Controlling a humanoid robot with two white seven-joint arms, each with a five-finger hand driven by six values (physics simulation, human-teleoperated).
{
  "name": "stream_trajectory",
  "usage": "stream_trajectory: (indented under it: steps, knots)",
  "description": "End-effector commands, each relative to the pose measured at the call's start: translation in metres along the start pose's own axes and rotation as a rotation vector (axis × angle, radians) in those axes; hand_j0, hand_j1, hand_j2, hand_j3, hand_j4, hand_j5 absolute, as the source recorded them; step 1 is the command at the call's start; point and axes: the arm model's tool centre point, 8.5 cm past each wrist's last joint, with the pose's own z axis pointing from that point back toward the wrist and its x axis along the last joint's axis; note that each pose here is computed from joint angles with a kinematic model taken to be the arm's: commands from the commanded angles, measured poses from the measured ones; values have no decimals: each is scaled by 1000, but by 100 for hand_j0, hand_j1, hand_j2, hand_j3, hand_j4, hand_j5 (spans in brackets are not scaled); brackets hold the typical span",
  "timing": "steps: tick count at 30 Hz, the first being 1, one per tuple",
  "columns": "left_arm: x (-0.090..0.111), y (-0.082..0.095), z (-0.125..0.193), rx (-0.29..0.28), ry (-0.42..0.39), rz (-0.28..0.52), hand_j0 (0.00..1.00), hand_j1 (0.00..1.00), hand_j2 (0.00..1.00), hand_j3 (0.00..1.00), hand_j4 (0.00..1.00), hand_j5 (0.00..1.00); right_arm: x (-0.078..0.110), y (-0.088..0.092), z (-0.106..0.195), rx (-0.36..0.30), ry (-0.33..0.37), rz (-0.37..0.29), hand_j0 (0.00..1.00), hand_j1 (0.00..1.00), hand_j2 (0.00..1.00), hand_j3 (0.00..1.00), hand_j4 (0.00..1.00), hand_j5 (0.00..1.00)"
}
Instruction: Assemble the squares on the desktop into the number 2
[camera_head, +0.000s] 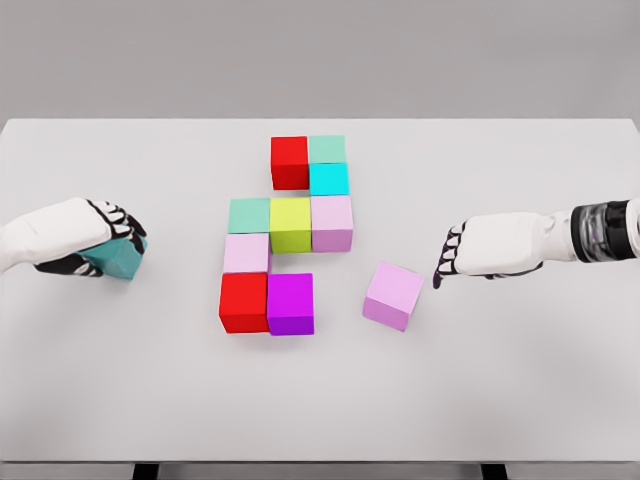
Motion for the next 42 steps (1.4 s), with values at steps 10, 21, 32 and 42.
stream_trajectory:
  steps: [10, 21, 32, 42]
  knots:
    - [-3, 5, -9, 28, 1, 6, 57, 57, 57, 57, 57, 57, 7, 8, -12, -16, -35, -26, 73, 73, 73, 73, 73, 73]
    - [-12, 10, -23, 49, 18, 13, 57, 57, 57, 57, 57, 57, -5, 10, -27, -26, -27, -66, 73, 73, 73, 73, 73, 73]
    - [-20, 19, -38, 58, 30, 19, 57, 57, 57, 57, 57, 57, -9, 9, -28, -72, -21, -83, 73, 73, 73, 73, 73, 73]
    - [-27, 29, -47, 77, 42, 19, 57, 57, 57, 57, 57, 57, -14, 7, -29, -116, -8, -96, 73, 73, 73, 73, 73, 73]
